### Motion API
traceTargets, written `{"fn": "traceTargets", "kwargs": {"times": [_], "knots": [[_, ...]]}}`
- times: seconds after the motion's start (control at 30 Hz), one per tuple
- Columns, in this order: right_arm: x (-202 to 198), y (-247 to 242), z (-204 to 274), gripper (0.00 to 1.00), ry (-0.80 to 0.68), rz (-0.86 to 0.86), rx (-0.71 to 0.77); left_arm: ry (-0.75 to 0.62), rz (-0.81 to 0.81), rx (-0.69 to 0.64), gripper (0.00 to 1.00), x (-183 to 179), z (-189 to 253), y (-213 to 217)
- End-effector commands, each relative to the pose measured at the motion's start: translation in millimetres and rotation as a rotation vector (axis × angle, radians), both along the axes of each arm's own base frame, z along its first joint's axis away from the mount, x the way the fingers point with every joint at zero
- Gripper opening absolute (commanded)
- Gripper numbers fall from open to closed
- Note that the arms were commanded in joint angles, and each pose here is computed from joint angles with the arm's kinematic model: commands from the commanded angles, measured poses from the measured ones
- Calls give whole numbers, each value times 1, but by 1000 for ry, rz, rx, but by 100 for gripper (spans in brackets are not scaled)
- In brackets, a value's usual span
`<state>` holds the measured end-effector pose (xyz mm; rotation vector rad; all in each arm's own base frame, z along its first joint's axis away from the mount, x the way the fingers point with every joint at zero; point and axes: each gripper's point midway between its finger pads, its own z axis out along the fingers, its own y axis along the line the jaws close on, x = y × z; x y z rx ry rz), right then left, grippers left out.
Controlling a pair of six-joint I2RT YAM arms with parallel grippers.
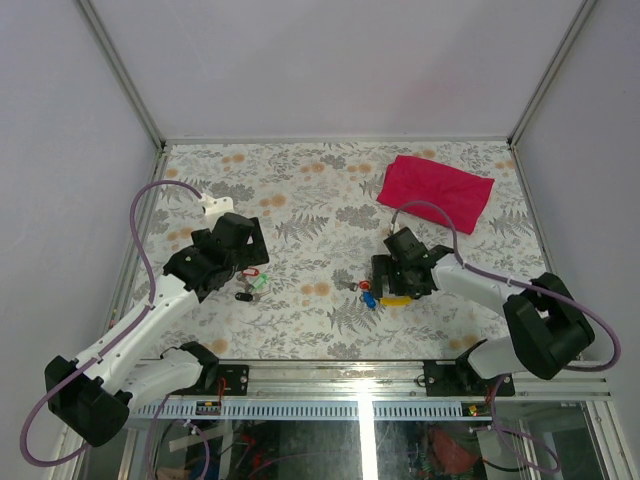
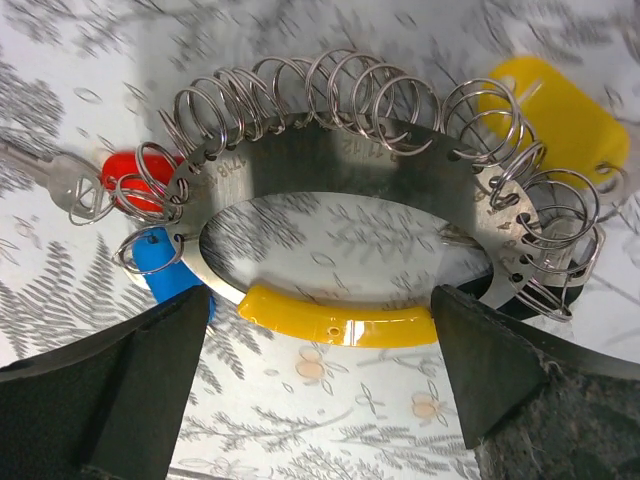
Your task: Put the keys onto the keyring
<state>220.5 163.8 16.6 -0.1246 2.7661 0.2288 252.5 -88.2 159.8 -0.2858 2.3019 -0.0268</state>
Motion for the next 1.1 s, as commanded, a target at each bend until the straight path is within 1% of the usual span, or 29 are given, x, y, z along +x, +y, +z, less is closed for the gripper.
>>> {"fn": "traceTargets", "kwargs": {"times": [0.0, 0.17, 0.3, 0.37, 0.47, 0.6, 0.67, 0.8, 0.87, 1.07], "knots": [[-23, -23, 6, 99, 28, -103, -31, -33, 6, -6, 100, 4, 6, -2], [-33, -15, 23, 99, 15, -111, 69, -33, 4, -6, 100, 4, 6, -2], [-23, 15, 55, 100, -86, 14, 240, -31, 3, -4, 100, 4, 6, -3], [-17, 23, 67, 96, -137, 57, 283, -27, 2, -2, 100, 4, 4, -3], [-11, 23, 73, 86, -151, 91, 254, -26, -1, -2, 100, 4, 5, -4], [-15, 19, 59, 76, -89, 116, 154, -29, -2, -5, 100, 4, 5, -4], [-19, 16, 49, 74, -67, 124, 91, -29, -2, -3, 100, 4, 5, -4], [-27, 17, 37, 73, -49, 147, 28, -28, -3, -2, 100, 4, 5, -4], [-26, 11, 33, 70, -54, 141, -24, -28, -4, -2, 100, 4, 5, -4], [-25, 9, 27, 64, -52, 171, -101, -20, -5, 3, 100, 4, 2, -5]]}}
